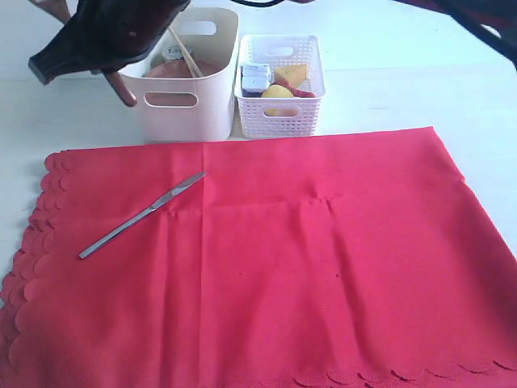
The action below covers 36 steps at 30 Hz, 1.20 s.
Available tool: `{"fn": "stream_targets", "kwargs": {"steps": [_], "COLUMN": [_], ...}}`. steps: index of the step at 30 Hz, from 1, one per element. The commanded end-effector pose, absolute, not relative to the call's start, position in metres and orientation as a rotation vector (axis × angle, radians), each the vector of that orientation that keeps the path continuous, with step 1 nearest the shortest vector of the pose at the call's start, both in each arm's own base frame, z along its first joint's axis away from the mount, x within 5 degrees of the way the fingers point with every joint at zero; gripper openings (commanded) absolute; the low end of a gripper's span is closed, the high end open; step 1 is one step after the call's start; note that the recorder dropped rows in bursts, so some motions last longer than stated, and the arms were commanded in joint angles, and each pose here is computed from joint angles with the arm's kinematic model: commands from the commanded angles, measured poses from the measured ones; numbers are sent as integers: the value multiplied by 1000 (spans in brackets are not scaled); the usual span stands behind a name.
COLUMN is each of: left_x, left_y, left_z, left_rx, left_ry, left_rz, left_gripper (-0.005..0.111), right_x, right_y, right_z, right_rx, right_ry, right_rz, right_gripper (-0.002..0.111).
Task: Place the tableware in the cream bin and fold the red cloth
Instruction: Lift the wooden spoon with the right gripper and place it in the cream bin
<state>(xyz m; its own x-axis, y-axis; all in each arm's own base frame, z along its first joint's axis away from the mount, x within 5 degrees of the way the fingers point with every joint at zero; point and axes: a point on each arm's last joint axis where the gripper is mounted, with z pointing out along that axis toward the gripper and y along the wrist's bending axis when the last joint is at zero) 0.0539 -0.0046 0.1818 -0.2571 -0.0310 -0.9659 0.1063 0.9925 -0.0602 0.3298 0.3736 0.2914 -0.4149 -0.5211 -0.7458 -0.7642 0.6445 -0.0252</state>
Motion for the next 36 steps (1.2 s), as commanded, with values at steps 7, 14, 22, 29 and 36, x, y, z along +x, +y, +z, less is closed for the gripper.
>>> {"fn": "stream_targets", "kwargs": {"steps": [7,14,22,29,36], "left_x": [54,54,54,54,54], "left_y": [-5,-5,-5,-5,-5], "left_z": [184,184,184,184,184], "left_rx": [59,59,59,59,59], "left_ry": [1808,1808,1808,1808,1808], "left_rz": [-138,-138,-138,-138,-138], "left_gripper": [1,1,1,1,1], "right_x": [382,412,429,436,443], "right_y": [352,349,354,356,350], "right_z": [306,275,225,198,190], "right_rx": [-712,-643,-671,-708,-718], "right_ry": [1890,1815,1815,1807,1795], "right_rz": [493,489,448,414,388], "right_gripper": [0,0,0,0,0]}}
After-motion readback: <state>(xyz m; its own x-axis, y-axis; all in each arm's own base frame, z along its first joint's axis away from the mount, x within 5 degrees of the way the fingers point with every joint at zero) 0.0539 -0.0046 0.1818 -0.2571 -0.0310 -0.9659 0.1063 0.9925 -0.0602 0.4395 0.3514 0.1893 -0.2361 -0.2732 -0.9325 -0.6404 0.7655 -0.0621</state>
